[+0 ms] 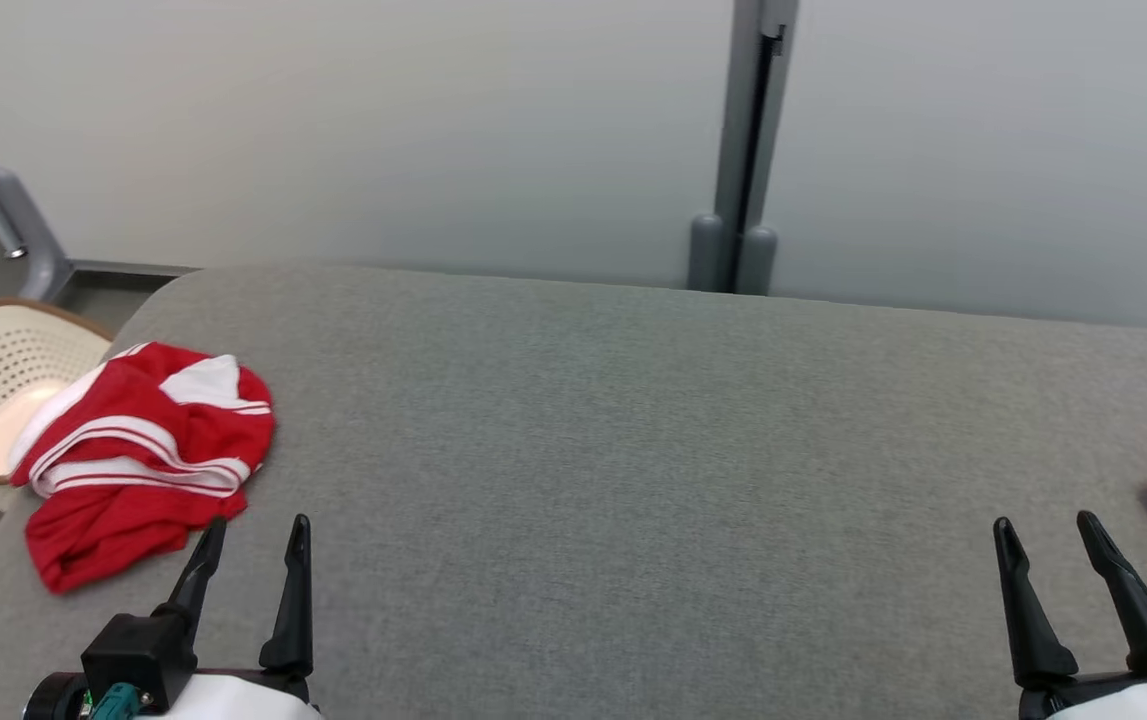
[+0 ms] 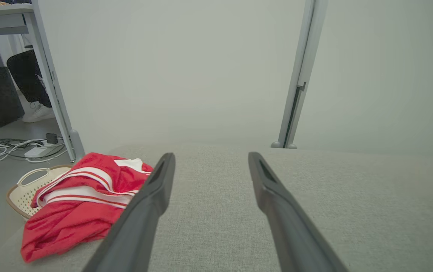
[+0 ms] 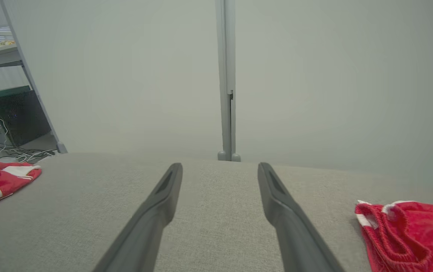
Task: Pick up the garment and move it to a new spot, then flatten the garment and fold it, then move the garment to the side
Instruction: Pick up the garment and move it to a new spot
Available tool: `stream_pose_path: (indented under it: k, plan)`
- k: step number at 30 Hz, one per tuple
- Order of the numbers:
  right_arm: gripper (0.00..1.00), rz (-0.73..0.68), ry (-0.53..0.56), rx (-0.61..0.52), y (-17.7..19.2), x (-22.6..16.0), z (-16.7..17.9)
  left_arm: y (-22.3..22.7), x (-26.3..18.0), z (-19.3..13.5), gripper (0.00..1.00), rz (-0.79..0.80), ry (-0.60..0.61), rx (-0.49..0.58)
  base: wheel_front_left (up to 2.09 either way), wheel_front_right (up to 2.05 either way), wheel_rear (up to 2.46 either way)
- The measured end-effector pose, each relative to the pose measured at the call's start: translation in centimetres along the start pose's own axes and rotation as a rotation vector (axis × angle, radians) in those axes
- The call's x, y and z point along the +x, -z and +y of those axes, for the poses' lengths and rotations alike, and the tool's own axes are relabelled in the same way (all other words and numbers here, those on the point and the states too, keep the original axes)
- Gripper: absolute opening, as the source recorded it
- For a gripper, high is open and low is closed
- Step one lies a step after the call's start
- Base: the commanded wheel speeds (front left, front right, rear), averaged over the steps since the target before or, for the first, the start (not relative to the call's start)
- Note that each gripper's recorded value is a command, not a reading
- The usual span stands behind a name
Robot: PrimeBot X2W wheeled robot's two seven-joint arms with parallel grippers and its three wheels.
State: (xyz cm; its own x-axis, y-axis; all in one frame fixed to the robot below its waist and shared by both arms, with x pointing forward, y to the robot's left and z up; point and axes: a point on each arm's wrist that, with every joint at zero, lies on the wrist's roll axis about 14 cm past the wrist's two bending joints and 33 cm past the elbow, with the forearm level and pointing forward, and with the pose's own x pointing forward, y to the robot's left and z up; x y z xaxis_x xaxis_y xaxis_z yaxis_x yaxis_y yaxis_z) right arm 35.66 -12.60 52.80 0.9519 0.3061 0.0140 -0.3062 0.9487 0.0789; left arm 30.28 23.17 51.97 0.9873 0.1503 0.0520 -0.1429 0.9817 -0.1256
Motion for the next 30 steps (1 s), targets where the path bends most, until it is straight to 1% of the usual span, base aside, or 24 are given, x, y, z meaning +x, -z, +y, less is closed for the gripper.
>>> stream_pose_path:
  k: [8,14,17,24,27,30]
  plan:
    - [1.00,0.005,-0.212,0.006,0.0,3.4,6.8,-1.4,-3.4,5.6,1.00,-0.046,-0.169,0.022,0.00,0.00,0.00]
    - [1.00,0.007,-0.312,-0.004,0.0,4.6,10.0,-2.0,-6.1,8.7,1.00,-0.068,-0.276,0.034,0.00,0.00,0.00]
    - [1.00,0.011,-0.333,-0.007,0.1,4.9,10.7,-2.2,-6.6,9.4,1.00,-0.075,-0.301,0.036,0.00,0.00,0.00]
    - [1.00,0.020,-0.337,-0.003,0.3,5.3,10.7,-2.1,-6.7,9.5,1.00,-0.073,-0.313,0.037,0.00,0.00,0.00]
    - [1.00,0.026,-0.335,-0.001,0.5,5.4,10.6,-2.2,-6.1,9.4,1.00,-0.077,-0.307,0.031,0.00,0.00,0.00]
    - [1.00,0.033,-0.342,-0.001,0.5,6.0,10.6,-2.6,-4.6,9.1,1.00,-0.084,-0.288,0.032,0.00,0.00,0.00]
